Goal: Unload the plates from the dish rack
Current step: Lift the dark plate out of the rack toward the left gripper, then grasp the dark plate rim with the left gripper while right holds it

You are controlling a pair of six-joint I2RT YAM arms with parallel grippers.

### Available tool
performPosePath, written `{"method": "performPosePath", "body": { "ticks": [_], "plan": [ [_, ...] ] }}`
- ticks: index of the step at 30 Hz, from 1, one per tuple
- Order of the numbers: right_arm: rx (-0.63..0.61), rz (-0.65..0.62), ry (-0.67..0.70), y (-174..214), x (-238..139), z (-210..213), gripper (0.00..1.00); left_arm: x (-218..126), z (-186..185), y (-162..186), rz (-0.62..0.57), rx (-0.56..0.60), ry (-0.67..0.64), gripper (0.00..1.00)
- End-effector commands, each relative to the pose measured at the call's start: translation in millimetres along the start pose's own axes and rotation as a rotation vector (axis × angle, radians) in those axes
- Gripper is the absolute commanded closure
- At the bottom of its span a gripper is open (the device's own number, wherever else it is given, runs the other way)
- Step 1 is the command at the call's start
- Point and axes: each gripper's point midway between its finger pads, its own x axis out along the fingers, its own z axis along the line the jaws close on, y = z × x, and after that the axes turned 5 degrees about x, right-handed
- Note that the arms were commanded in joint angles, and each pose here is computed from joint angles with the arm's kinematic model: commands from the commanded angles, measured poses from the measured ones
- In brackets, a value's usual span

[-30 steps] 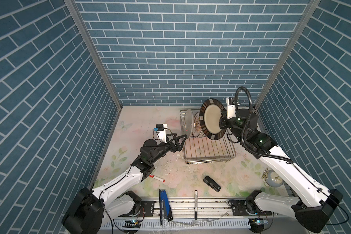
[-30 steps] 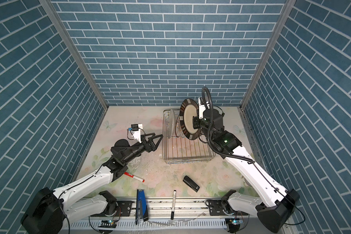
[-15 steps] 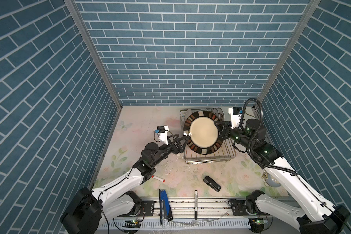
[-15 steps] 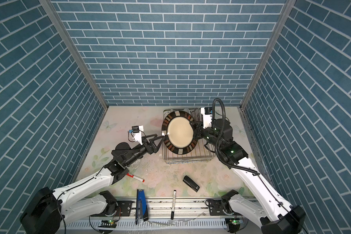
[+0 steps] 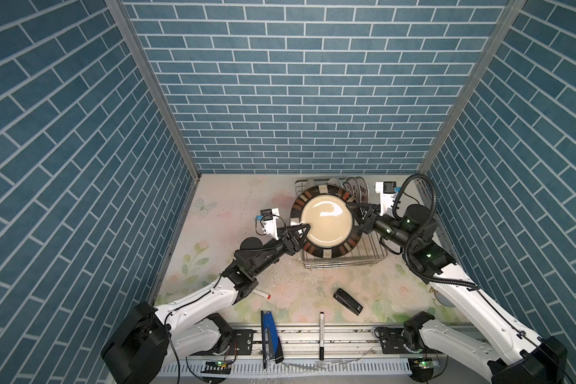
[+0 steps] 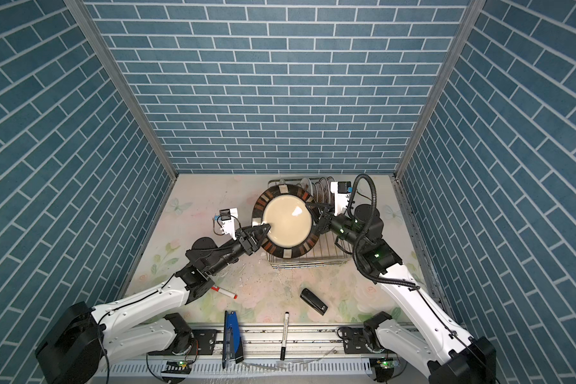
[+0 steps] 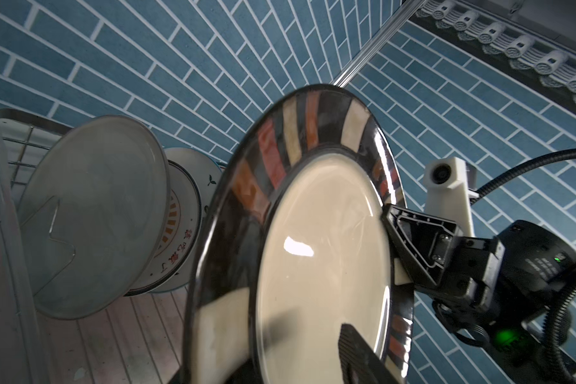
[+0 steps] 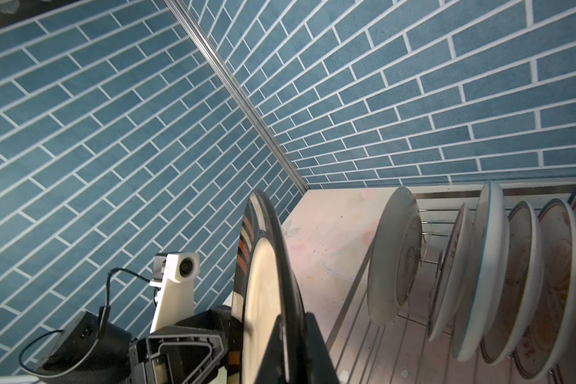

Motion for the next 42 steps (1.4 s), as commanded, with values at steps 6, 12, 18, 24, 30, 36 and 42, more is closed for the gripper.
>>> {"method": "performPosePath", "body": {
  "ticks": [6,12,18,24,30,36,42],
  "plan": [
    [0.134,-0.089,-0.225,-38,10,26,1.0,-14,-22,-10,-0.031,-0.01,0.075,0.61],
    [0.161,-0.051,-0.211,-28,21,15,1.0,-14,-15,-11,-0.045,-0.013,0.043,0.65],
    [0.165,-0.036,-0.205,-21,25,7,1.0,-5,-13,-12,-0.042,-0.02,0.038,0.72],
    [0.15,-0.03,-0.188,-18,26,3,1.0,-6,-9,-12,-0.054,-0.032,0.026,0.83],
    [0.143,0.036,-0.193,-4,31,-1,1.0,-1,-7,-10,-0.047,-0.046,0.024,0.91],
    [0.154,0.074,-0.191,8,38,-10,1.0,3,-2,-9,-0.054,-0.058,0.011,1.0],
    [0.169,0.113,-0.186,17,42,-16,0.84,1,-1,-14,-0.098,-0.078,0.026,1.0]
  ]
}}
